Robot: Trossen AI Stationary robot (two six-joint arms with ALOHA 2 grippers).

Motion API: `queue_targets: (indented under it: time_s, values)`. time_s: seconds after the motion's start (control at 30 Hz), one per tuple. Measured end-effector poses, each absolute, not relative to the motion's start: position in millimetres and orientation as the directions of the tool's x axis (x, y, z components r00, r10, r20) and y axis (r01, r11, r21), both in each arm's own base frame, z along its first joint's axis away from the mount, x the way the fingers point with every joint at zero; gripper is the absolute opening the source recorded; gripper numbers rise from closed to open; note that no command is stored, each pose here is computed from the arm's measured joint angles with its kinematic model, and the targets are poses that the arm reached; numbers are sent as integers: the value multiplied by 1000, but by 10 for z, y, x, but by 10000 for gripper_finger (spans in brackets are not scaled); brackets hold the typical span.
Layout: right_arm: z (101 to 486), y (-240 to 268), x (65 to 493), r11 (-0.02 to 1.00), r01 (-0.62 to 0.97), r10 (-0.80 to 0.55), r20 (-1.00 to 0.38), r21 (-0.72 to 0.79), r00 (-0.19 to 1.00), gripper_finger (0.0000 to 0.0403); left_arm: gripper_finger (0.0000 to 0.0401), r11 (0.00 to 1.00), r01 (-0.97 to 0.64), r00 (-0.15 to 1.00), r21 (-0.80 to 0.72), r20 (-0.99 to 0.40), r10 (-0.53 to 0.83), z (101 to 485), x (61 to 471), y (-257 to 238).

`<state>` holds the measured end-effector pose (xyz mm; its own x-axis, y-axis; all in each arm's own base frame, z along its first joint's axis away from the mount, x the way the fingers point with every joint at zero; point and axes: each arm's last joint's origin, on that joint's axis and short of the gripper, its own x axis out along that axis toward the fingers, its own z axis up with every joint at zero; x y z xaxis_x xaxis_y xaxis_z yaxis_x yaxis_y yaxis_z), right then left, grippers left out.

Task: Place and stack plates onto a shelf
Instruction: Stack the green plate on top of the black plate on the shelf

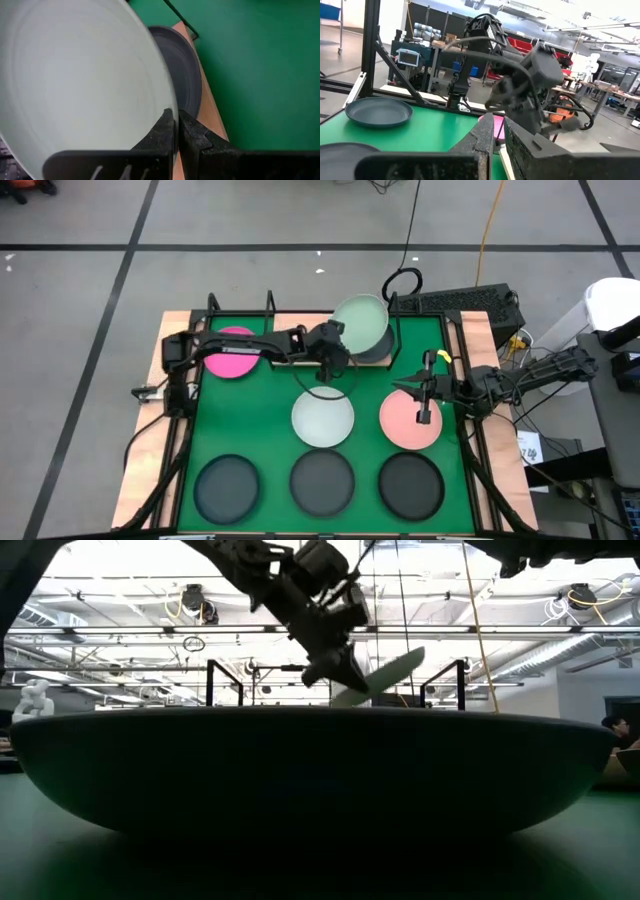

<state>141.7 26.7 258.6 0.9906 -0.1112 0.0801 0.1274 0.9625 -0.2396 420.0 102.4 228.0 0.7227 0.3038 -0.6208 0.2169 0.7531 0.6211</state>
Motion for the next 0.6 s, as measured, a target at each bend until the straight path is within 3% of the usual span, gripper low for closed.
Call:
queue_targets:
  time_s: [0.2, 0.6]
  values:
    - [2586, 267, 1417, 963, 127, -111, 80, -240, 991, 29, 42, 725, 266, 705, 635, -641, 303, 2097, 4264, 1049]
    - [2586, 267, 1417, 962, 127, -111, 80, -240, 991, 29, 108, 722, 201, 688, 662, -620, 377, 2112, 4269, 1059]
